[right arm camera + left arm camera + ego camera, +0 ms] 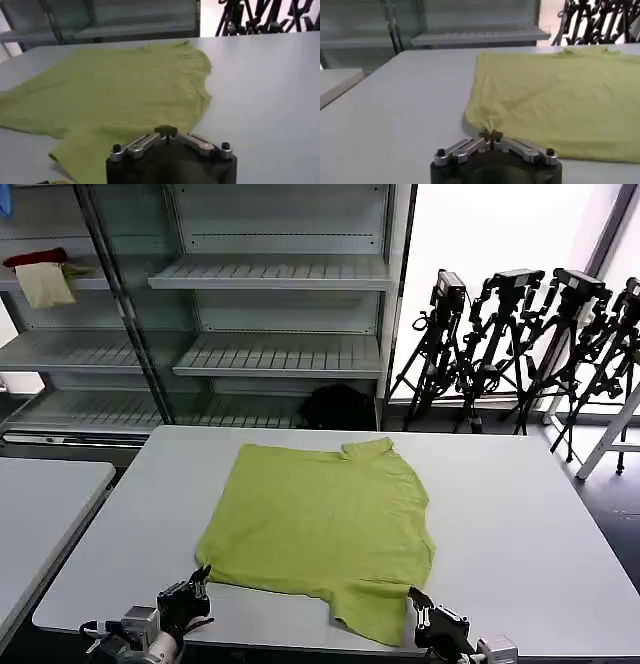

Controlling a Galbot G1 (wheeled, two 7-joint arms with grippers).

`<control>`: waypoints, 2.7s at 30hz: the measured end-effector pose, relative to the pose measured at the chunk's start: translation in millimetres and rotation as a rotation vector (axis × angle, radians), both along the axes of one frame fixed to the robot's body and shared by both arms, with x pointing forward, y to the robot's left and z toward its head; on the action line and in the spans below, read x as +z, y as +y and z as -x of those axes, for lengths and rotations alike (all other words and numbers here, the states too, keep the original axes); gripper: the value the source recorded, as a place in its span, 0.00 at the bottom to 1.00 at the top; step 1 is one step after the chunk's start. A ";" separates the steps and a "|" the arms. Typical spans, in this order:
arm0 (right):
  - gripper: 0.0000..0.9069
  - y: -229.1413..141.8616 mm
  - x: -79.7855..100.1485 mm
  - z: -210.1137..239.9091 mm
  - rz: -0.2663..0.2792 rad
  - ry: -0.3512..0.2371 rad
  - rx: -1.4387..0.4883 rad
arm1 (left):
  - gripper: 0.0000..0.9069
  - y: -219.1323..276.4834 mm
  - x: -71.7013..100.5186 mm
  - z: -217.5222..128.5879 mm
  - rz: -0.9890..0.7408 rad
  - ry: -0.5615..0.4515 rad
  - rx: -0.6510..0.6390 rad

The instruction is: Fold and organize the clothes.

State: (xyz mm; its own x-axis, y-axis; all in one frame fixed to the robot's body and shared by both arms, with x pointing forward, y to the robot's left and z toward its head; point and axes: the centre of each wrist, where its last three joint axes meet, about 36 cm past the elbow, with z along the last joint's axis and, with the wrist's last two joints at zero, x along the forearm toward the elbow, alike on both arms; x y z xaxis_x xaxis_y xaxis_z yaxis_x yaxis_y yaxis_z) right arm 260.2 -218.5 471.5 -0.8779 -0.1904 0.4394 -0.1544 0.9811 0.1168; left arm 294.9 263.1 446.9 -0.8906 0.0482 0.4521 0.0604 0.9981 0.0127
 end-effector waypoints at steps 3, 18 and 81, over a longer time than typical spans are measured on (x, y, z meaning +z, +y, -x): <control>0.00 0.4 0.0 -9.9 -0.008 -0.018 -0.003 | 0.00 -0.5 4.8 -8.2 0.006 -0.029 -0.005; 1.00 7.7 1.2 16.2 -0.085 0.058 0.065 | 0.00 3.5 10.9 -23.9 0.007 -0.077 -0.016; 0.00 23.2 20.3 -7.3 -0.084 -0.056 0.024 | 0.00 -7.1 23.9 -44.0 0.180 -0.155 0.022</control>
State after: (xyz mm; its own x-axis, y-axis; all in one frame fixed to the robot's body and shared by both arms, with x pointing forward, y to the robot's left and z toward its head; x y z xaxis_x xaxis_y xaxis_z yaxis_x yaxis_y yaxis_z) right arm 267.5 -195.3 491.8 -0.8954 -0.2456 0.3715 -0.1858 0.9642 0.1895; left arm 338.9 256.0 470.8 -0.9503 0.0954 0.2962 0.0496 0.9861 -0.1586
